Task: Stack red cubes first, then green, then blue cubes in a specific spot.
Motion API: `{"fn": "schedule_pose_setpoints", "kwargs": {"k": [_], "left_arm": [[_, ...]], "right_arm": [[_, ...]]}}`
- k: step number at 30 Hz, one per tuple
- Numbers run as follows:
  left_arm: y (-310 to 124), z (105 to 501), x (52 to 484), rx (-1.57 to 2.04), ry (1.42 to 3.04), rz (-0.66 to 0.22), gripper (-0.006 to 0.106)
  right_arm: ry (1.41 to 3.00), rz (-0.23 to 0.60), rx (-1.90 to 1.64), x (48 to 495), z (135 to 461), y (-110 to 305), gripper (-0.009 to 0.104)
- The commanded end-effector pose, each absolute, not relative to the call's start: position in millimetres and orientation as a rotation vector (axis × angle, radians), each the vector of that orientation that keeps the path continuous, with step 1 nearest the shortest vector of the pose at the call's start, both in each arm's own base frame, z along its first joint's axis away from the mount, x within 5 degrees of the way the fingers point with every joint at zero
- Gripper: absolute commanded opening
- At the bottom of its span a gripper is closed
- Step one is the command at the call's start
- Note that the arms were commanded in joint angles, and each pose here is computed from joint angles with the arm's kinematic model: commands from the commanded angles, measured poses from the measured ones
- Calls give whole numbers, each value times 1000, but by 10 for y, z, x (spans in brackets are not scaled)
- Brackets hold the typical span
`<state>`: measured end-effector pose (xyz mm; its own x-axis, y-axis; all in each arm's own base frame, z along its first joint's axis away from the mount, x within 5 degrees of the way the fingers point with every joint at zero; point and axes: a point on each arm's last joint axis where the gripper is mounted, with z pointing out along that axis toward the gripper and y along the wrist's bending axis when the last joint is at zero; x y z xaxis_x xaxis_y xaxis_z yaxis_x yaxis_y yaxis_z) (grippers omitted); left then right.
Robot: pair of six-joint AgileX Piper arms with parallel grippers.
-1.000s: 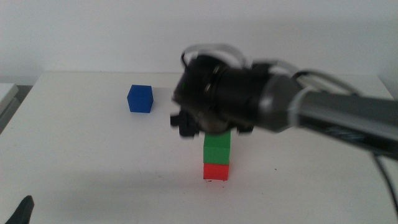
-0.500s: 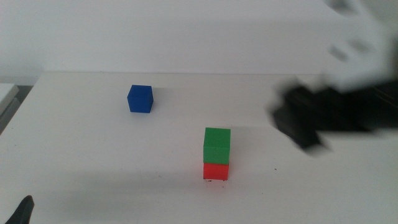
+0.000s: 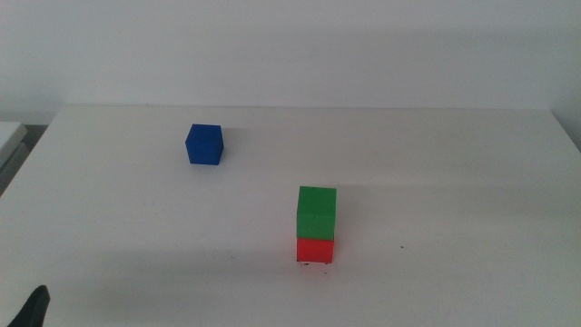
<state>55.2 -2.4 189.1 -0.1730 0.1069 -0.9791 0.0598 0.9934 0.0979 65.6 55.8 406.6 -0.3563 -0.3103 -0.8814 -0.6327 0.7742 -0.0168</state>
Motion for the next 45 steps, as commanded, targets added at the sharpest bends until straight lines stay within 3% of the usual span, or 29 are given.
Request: {"fn": "schedule_pose_setpoints", "kwargs": {"k": [1, 6, 17, 20, 27, 30, 36, 40, 45], "left_arm": [[-23, 1905, 552, 122, 1730, 44, 94], [-23, 1905, 552, 122, 1730, 44, 94], [-23, 1905, 552, 122, 1730, 44, 94], [-35, 2120, 598, 126, 1874, 18, 94], [-53, 3498, 1299, 161, 2057, 49, 94], [-69, 3799, 1642, 161, 2139, 42, 94], [-143, 3774, 2374, 45, 2404, -58, 94], [-321, 3695, 2854, 76, 2454, -80, 94], [-568, 3618, 3391, 96, 2570, 44, 94]], "right_arm": [[1916, 421, -728, 654, 4089, 577, 85], [1871, 468, -714, 655, 4132, 607, 85], [1861, 474, -709, 656, 4141, 611, 85], [1861, 474, -709, 656, 4141, 611, 85], [1861, 474, -709, 656, 4141, 611, 85], [1861, 474, -709, 656, 4141, 611, 85], [1861, 474, -709, 656, 4141, 611, 85], [1861, 474, -709, 656, 4141, 611, 85], [1861, 474, -709, 656, 4141, 611, 85]]}}
